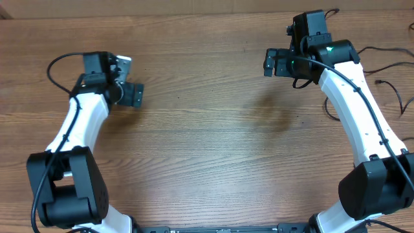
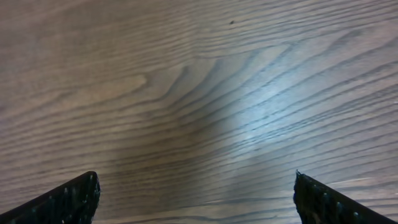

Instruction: Untangle cables

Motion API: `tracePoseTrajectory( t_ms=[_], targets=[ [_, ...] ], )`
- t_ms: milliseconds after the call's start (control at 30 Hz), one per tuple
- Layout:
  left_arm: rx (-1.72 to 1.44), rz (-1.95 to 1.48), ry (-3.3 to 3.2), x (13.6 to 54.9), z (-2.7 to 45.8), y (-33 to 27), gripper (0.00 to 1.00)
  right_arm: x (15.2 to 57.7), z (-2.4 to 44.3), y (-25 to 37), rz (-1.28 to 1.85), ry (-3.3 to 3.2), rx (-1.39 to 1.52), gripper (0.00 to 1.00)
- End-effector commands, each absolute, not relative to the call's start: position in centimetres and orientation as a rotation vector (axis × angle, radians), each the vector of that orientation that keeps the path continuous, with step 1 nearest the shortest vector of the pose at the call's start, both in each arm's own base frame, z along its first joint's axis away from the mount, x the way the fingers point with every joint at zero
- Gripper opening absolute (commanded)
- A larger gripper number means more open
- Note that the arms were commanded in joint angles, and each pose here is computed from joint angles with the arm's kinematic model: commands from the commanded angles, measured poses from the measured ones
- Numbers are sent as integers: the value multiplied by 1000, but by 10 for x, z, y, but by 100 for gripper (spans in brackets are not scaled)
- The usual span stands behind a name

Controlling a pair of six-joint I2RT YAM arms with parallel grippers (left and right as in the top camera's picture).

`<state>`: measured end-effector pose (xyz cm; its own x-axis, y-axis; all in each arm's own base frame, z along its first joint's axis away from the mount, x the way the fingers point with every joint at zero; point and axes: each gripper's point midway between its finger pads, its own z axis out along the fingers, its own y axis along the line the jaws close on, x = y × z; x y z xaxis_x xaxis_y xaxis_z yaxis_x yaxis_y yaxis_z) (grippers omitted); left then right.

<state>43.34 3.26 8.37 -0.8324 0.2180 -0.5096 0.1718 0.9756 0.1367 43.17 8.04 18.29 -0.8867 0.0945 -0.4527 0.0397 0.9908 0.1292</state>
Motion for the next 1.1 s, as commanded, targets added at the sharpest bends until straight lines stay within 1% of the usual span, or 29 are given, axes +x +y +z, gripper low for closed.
tracePoseTrajectory(
  t_ms=[0,100,233,367,433,633,867,1067],
  targets=[
    [303,218,2481,435,124,17,100,429,195,82,171,2629,89,100],
    [354,214,2423,431,149,-4,100,429,195,82,171,2629,89,100],
    [382,194,2302,423,194,-24,100,429,195,82,171,2629,89,100],
    [433,53,2178,409,237,-47,100,429,195,82,171,2629,89,100],
    [453,-80,2131,397,251,-65,100,429,195,82,171,2629,89,100],
    [517,-201,1967,372,275,-85,100,429,195,82,171,2629,89,100],
    [540,-192,1623,346,293,-93,100,429,195,82,171,2629,89,100],
    [566,-148,1201,295,309,-99,99,429,195,82,171,2629,89,100]
  ],
)
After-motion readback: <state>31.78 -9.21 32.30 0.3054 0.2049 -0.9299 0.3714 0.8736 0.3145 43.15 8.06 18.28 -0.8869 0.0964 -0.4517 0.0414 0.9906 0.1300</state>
